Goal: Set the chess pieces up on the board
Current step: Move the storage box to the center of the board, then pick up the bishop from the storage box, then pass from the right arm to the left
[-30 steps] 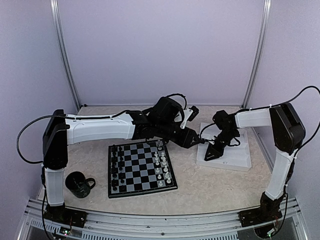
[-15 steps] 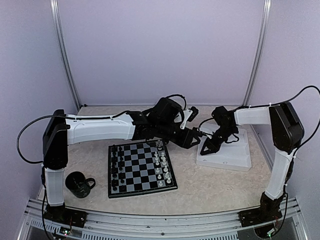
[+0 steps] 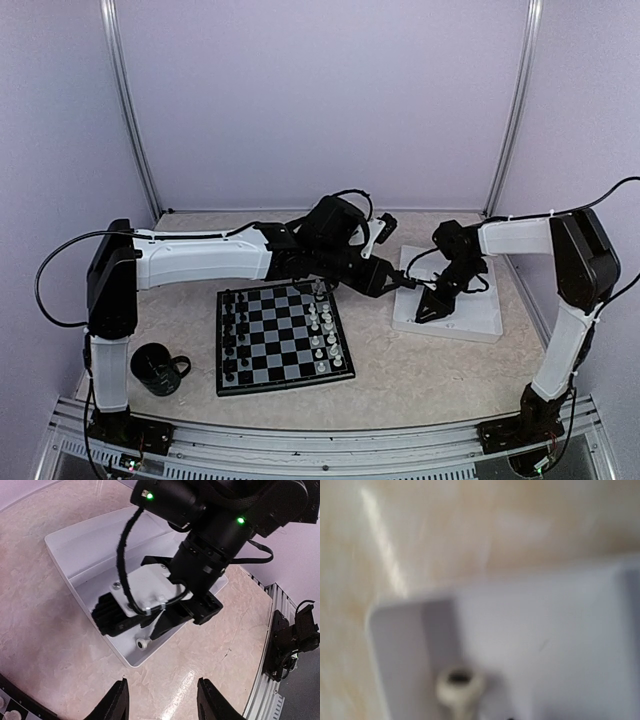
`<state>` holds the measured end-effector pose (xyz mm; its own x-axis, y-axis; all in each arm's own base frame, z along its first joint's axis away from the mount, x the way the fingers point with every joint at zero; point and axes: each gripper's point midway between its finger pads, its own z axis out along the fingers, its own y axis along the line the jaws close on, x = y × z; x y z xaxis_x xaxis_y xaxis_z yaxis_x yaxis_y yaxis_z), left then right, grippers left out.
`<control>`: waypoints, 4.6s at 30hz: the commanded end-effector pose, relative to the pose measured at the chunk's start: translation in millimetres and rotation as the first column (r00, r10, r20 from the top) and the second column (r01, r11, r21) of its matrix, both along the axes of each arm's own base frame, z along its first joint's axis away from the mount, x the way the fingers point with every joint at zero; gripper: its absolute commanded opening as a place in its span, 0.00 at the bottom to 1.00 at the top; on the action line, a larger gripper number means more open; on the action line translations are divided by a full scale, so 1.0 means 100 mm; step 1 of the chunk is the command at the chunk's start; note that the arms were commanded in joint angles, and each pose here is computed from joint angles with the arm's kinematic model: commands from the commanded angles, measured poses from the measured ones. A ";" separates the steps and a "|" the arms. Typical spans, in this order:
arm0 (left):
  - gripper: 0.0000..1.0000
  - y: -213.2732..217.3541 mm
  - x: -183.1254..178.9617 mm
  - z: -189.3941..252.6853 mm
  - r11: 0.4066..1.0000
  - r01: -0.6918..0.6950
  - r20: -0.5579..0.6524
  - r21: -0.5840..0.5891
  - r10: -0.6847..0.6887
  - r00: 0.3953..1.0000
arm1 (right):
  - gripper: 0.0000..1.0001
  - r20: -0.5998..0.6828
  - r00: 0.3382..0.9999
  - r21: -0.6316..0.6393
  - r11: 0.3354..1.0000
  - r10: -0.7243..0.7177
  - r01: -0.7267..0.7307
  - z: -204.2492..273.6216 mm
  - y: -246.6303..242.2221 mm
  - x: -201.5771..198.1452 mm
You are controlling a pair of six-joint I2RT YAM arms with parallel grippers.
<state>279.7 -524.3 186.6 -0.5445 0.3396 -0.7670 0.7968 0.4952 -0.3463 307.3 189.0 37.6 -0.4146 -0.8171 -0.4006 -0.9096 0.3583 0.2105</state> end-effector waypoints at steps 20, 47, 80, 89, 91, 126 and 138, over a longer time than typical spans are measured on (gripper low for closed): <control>0.47 0.22 0.32 0.09 0.991 -0.137 0.031 0.005 0.137 0.990 | 0.29 0.102 0.972 -0.081 0.975 0.213 -0.206 0.13 0.05 -0.66; 0.48 0.22 0.30 0.00 0.994 -0.109 0.017 0.011 0.109 0.994 | 0.32 0.257 0.826 -0.330 0.849 0.502 -0.413 0.33 -0.74 -0.57; 0.48 0.36 0.21 -0.06 0.987 -0.161 -0.008 -0.019 0.161 0.987 | 0.33 0.054 0.712 -0.479 0.644 0.700 -0.597 -0.31 -0.96 -0.76; 0.48 0.32 0.22 -0.06 0.989 -0.149 0.000 -0.018 0.149 0.989 | 0.19 0.117 0.781 -0.407 0.747 0.613 -0.526 -0.09 -0.82 -0.59; 0.48 0.32 0.23 -0.05 0.989 -0.146 0.002 -0.019 0.146 0.989 | 0.18 0.145 0.813 -0.350 0.798 0.564 -0.491 0.05 -0.74 -0.51; 0.49 -0.37 0.01 0.00 0.963 0.084 -0.119 -0.255 -0.117 0.986 | 0.16 0.069 0.996 0.441 0.893 0.061 -0.085 1.27 0.24 -0.14; 0.40 -0.44 0.02 0.01 0.957 0.104 -0.126 -0.272 -0.142 0.982 | 0.16 0.075 0.992 0.432 0.894 0.097 -0.120 1.27 0.35 -0.23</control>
